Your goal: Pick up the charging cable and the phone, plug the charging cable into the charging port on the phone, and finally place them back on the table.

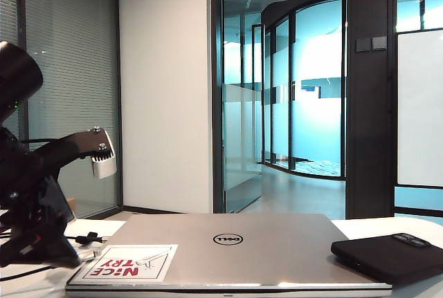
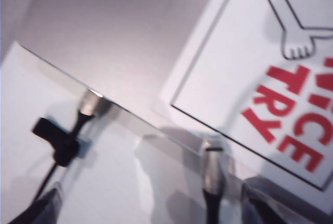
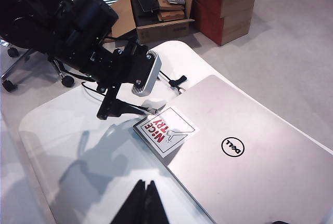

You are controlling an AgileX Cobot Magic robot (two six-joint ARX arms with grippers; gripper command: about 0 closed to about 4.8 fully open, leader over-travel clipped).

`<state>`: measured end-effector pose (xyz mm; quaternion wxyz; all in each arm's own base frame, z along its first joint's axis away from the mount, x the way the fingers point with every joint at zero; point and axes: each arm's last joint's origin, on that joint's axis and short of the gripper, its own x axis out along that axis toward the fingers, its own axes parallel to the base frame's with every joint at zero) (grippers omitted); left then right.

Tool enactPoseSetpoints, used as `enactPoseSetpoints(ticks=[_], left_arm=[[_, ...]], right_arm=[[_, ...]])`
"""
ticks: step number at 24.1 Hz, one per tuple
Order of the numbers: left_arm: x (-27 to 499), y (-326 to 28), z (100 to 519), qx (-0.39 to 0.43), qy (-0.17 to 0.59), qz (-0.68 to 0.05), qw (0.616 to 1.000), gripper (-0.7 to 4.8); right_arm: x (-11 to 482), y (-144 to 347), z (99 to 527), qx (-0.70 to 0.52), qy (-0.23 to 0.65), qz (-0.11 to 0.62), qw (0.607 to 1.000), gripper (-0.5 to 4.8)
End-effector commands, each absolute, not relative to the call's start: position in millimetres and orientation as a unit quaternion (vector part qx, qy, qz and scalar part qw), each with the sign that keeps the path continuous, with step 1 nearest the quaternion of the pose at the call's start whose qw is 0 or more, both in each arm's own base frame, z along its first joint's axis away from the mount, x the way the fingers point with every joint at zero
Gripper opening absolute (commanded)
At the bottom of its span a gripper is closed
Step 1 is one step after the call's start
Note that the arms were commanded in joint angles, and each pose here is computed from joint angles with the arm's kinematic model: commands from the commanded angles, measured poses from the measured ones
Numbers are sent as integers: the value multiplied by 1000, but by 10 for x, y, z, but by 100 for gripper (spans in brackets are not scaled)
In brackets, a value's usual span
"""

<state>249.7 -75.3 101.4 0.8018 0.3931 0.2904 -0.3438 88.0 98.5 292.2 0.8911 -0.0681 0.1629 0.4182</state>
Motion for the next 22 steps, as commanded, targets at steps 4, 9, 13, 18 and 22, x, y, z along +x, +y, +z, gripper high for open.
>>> enactPoseSetpoints(ticks=[4, 9, 13, 18, 22], left_arm=[[2450, -744, 966, 392, 317, -358, 786, 435], [2444, -742, 942, 391, 323, -360, 783, 435], [2450, -743, 882, 390, 330, -362, 780, 435], [2485, -753, 824, 391, 322, -359, 784, 425], [2494, -756, 829, 392, 317, -358, 786, 272]], right_arm=[[881, 987, 2966, -63, 147, 420, 893, -2], [881, 988, 2967, -63, 147, 420, 893, -2], [881, 988, 2967, -63, 147, 421, 893, -2], [881, 988, 2967, -63, 147, 420, 893, -2], [881, 988, 2967, -63, 147, 420, 893, -1]])
